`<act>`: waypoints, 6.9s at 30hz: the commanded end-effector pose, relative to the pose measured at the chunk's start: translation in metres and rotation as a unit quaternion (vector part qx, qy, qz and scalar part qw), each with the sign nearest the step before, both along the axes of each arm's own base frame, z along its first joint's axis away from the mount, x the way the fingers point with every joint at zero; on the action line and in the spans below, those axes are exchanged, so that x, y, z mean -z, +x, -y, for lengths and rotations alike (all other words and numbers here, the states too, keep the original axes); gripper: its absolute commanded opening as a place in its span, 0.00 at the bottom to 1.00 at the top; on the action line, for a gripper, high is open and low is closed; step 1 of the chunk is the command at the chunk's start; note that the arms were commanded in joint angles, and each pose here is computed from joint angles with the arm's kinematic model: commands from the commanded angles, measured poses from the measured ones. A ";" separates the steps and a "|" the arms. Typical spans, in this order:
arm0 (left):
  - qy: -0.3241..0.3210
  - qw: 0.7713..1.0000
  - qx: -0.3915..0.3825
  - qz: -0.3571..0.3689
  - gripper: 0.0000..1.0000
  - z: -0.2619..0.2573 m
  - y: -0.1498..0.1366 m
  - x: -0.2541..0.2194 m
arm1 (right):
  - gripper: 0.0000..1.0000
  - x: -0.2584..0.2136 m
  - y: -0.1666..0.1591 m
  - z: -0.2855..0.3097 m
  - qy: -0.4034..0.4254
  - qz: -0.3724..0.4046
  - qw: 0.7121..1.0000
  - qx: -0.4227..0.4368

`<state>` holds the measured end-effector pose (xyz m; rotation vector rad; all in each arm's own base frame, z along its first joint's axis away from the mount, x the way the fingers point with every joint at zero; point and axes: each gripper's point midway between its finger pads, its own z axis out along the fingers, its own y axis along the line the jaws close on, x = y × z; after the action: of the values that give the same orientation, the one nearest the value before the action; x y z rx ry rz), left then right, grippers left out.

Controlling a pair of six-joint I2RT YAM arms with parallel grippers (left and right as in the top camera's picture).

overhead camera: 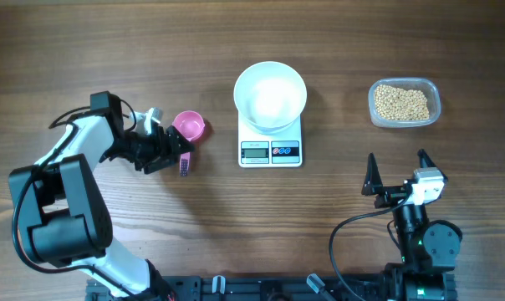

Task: Scoop item into bowl and weigh 150g on scale
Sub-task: 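Reach the left gripper to the pink scoop handle and grasp it, then lift the pink scoop with the left gripper toward the scale center, then bring the right gripper to the scoop handle and grasp it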

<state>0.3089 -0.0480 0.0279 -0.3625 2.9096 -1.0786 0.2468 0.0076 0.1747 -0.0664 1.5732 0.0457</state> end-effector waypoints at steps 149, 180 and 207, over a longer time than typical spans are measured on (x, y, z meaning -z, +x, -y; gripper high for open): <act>-0.402 0.865 -0.150 0.261 0.04 0.238 0.048 -0.351 | 0.51 -0.197 0.100 -0.174 0.550 -0.327 0.705 -0.306; -0.404 0.865 -0.145 0.258 0.04 0.245 0.043 -0.351 | 0.25 -0.199 0.086 -0.183 0.557 -0.364 0.669 -0.331; -0.403 0.865 -0.149 0.260 0.04 0.243 0.044 -0.351 | 0.13 -0.196 0.086 -0.183 0.550 -0.364 0.675 -0.331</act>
<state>0.3553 -0.2928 0.3684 -0.4280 1.7857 -1.9007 0.3354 0.1886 0.3625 0.4449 1.9738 1.7835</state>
